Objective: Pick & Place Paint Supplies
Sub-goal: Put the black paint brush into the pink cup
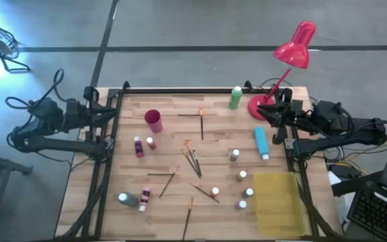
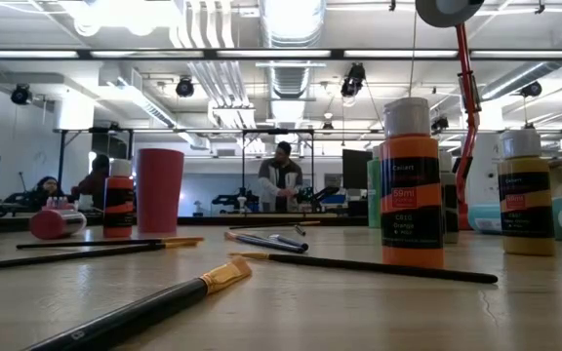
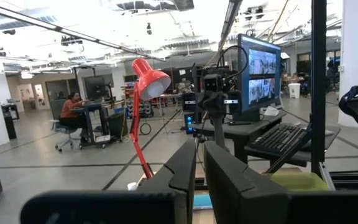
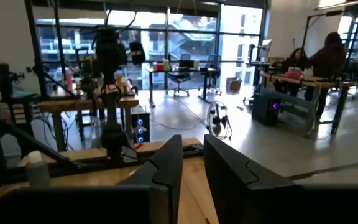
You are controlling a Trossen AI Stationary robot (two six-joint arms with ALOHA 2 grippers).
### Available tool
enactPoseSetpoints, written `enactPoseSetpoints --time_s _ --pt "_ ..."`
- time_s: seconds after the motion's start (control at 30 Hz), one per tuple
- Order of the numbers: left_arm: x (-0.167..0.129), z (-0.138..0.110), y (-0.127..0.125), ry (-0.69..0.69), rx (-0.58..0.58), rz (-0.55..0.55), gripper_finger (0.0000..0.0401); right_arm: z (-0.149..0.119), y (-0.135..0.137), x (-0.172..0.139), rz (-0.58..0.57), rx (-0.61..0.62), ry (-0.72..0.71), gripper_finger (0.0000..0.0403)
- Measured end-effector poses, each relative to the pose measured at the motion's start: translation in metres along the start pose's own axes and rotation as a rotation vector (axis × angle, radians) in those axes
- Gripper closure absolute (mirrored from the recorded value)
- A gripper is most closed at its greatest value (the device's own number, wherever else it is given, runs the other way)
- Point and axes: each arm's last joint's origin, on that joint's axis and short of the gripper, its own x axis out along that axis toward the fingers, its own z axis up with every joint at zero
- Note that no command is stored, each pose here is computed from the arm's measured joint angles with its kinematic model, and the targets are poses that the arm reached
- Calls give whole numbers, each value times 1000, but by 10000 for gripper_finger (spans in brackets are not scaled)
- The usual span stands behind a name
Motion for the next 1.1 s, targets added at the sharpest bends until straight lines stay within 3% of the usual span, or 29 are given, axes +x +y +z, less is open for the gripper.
enactPoseSetpoints --time_s 0.13,0.37,0.63,0.87,1.1 --pt "0 0 0 -1 -21 0 362 -3 3 4 14 -8 19 337" --pt "2 -6 -1 62 -39 5 355 -6 10 10 157 41 51 313" --pt "22 -19 -3 208 2 56 250 -11 13 21 155 48 77 277" --pt "40 -23 -5 273 29 92 151 -15 15 31 106 30 87 210" --pt "48 -16 -5 274 36 94 128 -18 11 36 -65 -91 107 192"
